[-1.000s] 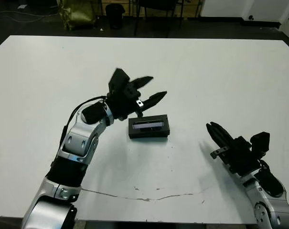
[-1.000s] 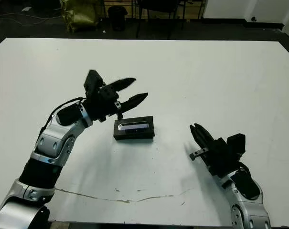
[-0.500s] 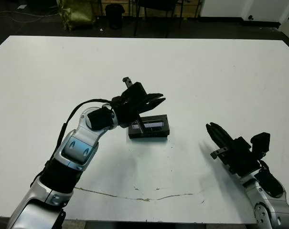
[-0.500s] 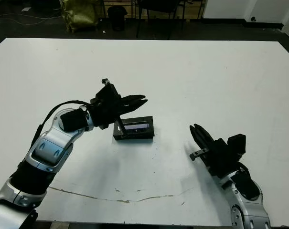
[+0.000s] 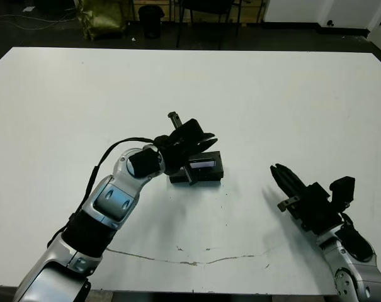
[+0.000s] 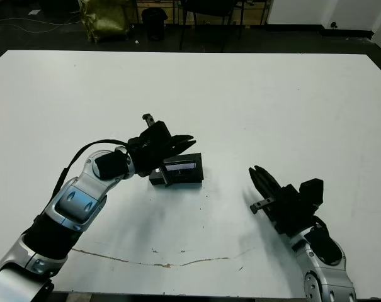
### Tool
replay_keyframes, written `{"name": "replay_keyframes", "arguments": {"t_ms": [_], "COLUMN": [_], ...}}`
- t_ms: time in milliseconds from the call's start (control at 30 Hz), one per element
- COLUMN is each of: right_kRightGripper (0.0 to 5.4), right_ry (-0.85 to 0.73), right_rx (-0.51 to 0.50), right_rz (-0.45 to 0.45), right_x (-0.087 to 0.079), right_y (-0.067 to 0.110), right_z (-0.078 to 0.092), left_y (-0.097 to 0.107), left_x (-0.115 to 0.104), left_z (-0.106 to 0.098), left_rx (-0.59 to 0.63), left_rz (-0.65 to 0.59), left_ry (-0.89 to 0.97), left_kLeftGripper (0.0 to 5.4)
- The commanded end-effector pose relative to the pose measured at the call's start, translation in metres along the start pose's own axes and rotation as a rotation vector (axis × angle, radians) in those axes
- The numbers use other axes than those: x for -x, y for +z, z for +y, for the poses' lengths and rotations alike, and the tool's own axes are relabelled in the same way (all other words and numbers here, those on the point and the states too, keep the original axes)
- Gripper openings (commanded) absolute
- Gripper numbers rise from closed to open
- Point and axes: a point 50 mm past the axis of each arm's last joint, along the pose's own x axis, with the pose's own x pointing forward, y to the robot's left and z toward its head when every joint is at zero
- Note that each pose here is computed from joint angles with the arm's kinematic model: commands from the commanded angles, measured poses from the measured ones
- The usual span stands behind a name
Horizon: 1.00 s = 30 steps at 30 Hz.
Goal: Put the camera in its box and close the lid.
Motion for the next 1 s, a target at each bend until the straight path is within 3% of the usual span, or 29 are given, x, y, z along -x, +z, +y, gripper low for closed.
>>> {"name": "replay_keyframes", "arguments": {"t_ms": [33,633,1000], "right_kRightGripper": [0.0,0.0,0.0], "right_ry": [-0.017,0.011,-0.006], "right_rx": [0.009,-0.022,0.007], "right_rz": [0.01,-0.005,-0.001], "right_x": [0.002,0.002,0.002], "right_y": [-0.002,-0.006,-0.005], "right_z": [-0.003,-0.005,-0.004], "left_y": [-0.013,-0.032,-0.036], "left_x": [0.001,0.007,0.003], "left_z": [-0.004,-0.016,-0.025], "left_rx": [0.014,0.211,0.203], "left_rz": [0.066,0.177,0.188], "left_ry": [-0.008,-0.082,-0.1], "left_kLeftGripper": [0.02,0.02,0.02]}}
